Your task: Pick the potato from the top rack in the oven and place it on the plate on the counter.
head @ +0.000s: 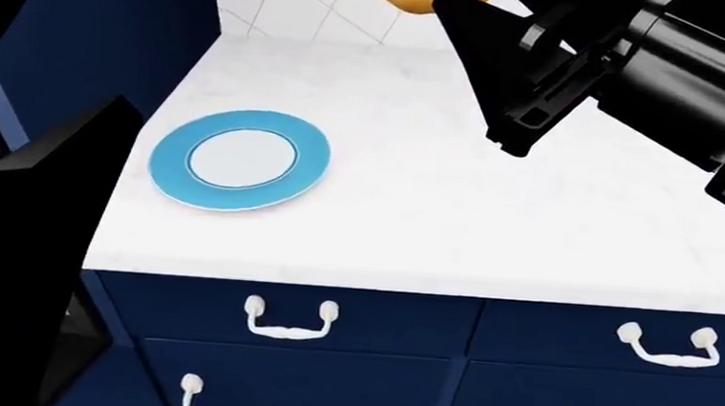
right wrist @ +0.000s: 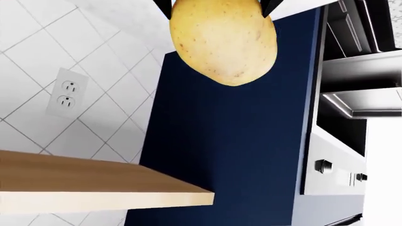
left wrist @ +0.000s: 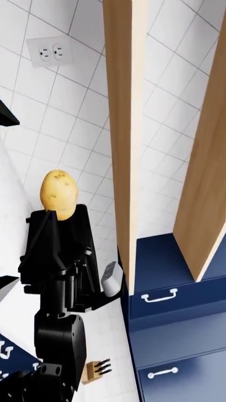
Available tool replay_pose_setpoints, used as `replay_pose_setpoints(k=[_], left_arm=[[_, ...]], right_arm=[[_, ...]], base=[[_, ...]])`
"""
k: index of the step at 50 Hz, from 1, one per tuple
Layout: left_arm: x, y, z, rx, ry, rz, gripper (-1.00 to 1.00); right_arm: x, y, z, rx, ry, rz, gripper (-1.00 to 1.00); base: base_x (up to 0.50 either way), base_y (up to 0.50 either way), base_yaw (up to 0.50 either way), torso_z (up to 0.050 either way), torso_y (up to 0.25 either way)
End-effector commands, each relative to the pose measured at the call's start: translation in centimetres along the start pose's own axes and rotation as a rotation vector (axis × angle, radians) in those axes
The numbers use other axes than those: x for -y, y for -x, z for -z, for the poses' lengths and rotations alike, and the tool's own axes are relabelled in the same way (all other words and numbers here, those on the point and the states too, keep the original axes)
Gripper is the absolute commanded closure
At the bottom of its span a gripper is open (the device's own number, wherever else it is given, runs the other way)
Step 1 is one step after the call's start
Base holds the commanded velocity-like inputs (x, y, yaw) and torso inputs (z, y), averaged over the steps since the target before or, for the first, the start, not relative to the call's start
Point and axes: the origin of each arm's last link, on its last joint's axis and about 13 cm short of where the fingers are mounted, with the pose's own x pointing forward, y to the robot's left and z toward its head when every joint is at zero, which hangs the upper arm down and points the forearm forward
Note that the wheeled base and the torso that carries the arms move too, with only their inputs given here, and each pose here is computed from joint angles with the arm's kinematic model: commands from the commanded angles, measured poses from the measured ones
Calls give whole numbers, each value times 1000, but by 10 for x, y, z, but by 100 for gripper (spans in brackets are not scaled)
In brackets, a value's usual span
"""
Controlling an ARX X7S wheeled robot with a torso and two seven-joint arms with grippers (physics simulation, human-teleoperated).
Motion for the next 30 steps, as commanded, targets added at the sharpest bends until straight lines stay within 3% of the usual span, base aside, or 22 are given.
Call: replay_pose_setpoints(k=[1,19,30], left_arm=[[0,0,1,0,0,0,-100],[1,-1,0,1,-3,3,-100],[1,0,1,1,-1,-1,-100]], right_arm=[[-1,0,0,4,12,-5,100],[0,1,1,-4,28,-10,100],[0,1,1,-3,36,-13,100]], base=[[266,-8,0,0,0],[246,-2,0,0,1],[84,400,0,0,1]])
